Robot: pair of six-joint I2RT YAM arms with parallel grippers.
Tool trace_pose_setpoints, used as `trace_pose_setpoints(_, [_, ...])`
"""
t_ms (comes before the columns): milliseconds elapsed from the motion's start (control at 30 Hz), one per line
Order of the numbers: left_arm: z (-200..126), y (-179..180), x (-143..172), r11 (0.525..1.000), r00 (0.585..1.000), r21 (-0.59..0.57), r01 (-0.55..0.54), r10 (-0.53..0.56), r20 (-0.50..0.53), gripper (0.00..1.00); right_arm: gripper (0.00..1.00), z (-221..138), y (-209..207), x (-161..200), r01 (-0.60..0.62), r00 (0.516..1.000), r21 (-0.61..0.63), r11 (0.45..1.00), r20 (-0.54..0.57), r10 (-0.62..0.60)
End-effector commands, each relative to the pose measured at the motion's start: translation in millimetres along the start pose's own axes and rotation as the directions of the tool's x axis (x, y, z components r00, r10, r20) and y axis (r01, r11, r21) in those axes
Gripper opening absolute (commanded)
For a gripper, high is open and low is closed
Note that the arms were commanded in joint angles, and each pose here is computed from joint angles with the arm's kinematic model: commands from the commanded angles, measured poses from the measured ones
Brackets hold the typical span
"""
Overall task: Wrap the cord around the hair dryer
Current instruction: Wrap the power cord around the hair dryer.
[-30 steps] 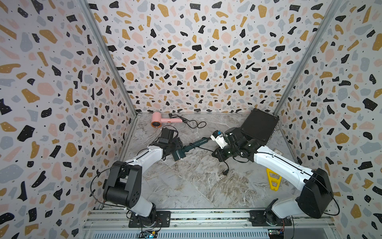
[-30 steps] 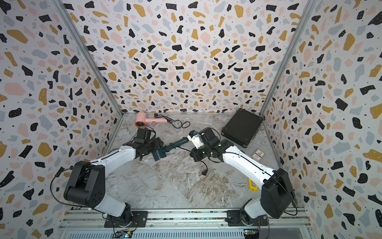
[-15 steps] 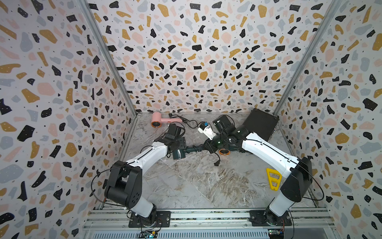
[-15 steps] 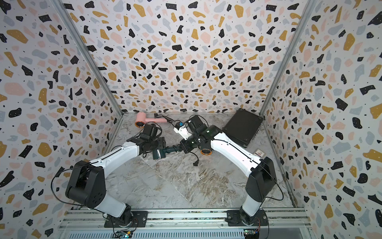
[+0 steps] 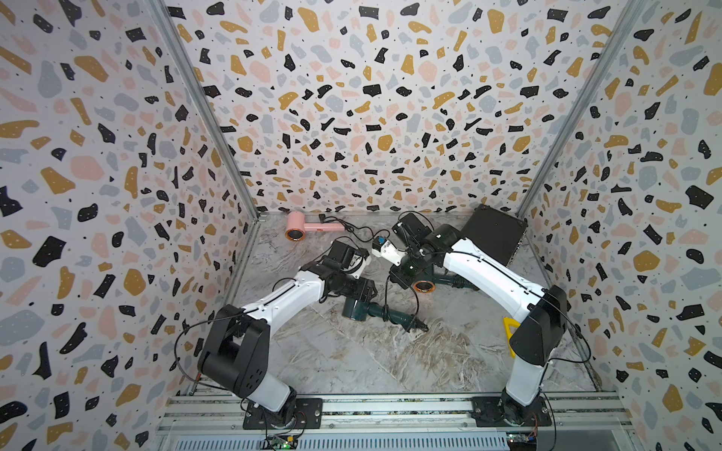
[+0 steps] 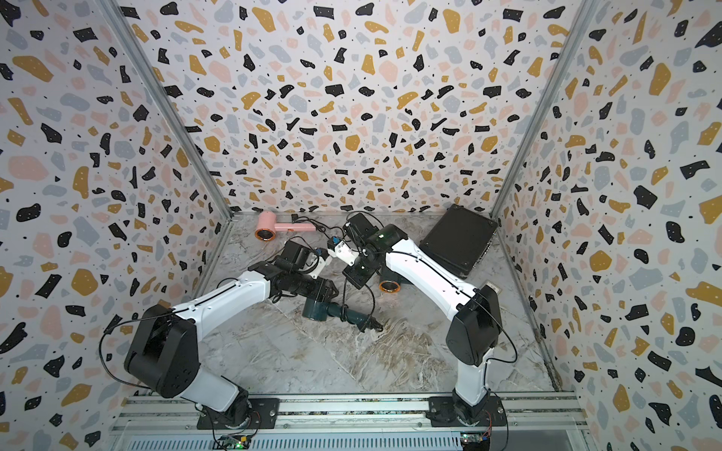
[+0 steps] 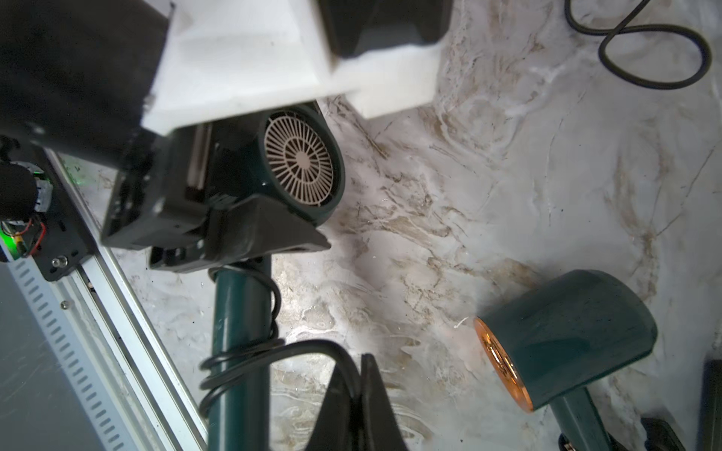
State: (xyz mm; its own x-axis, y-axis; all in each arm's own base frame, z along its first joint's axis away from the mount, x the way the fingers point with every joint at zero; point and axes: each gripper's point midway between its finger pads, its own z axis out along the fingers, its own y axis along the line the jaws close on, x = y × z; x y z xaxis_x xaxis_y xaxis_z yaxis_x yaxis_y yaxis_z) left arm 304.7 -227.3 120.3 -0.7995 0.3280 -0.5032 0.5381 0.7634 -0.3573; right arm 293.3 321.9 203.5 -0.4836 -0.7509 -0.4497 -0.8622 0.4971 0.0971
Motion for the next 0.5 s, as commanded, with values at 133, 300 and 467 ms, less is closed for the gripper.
trace_pose_setpoints(133, [-47.7,-66.6,-17.9,0.954,0.983,0.269,-0.134,0.094,0.157,0.0,0.0,-15.8,-17.2,0.1,-0.071,0.995,-0.114,0.991,0.063,0.078])
trace_pose_setpoints(300, [-67.2,-81.1,-25.2,0.922,0.974,0.362,-0.14,0.063,0.216,0.0,0.0,-19.9,-12.5,10.5,-0.024,0.994,-0.223,0.974,0.1,0.047])
trace_pose_setpoints(467, [-78.1,-74.8,-22.4,0.941,0.976,0.312,-0.133,0.07,0.205,0.0,0.03,-11.4,3.5,25.9,0.171,0.975,-0.3,0.938,0.189,-0.117])
